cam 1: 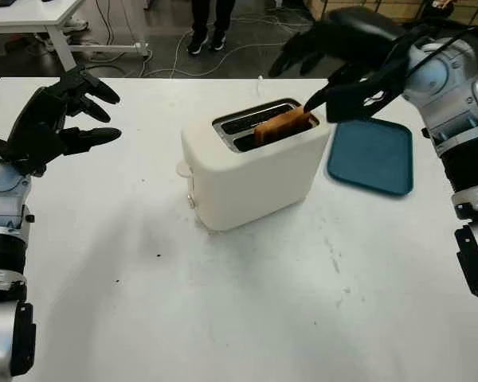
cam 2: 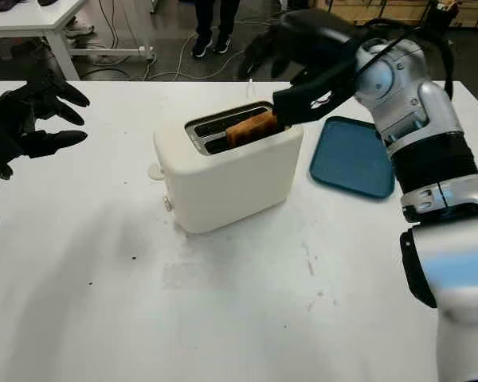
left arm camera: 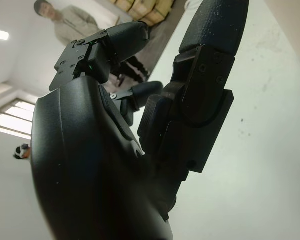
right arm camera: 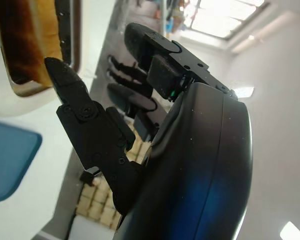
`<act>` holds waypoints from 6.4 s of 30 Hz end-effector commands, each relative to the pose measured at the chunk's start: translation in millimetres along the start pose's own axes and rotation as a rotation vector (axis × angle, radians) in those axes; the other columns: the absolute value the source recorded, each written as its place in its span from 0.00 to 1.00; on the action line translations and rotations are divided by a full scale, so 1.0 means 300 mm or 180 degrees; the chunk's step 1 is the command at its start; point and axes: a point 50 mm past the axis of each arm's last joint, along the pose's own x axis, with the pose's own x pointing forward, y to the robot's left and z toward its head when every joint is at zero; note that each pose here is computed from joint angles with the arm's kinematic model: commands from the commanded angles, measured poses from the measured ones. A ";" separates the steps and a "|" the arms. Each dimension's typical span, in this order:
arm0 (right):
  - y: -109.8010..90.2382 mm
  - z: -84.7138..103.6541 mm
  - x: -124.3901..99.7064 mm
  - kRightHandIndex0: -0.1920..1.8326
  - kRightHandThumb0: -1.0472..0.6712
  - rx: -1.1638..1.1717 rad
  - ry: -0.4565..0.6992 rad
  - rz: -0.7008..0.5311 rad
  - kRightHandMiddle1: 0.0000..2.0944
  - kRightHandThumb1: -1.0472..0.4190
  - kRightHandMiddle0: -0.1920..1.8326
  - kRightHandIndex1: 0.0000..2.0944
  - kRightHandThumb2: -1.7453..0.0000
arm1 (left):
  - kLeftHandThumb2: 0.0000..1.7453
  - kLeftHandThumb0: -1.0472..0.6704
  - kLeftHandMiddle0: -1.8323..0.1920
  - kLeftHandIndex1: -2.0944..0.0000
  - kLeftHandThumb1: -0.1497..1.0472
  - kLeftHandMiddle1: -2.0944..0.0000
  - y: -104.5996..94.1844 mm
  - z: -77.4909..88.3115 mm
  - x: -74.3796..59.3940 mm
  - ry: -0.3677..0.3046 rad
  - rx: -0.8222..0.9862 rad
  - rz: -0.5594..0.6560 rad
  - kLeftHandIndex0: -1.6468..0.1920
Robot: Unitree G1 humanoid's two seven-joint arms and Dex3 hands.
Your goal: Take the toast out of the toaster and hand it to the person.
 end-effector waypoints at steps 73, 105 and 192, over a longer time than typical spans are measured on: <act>0.131 0.000 0.050 0.50 0.41 0.0211 -0.0065 0.0477 0.03 0.26 0.67 0.55 1.00 | 0.00 0.00 0.79 0.31 0.89 0.27 0.012 0.005 -0.001 -0.0005 0.0023 0.0047 0.80; 0.172 -0.023 0.025 0.66 0.36 -0.0024 -0.0333 -0.0163 0.83 0.09 0.54 0.83 0.83 | 0.00 0.00 0.79 0.31 0.89 0.27 0.011 0.005 -0.001 -0.0001 0.0013 0.0043 0.80; 0.404 -0.360 -0.252 0.61 0.44 0.3619 0.2458 -0.3113 0.83 0.09 0.50 0.83 0.87 | 0.00 0.00 0.77 0.33 0.88 0.29 0.003 -0.009 -0.001 0.0042 -0.0148 0.0017 0.77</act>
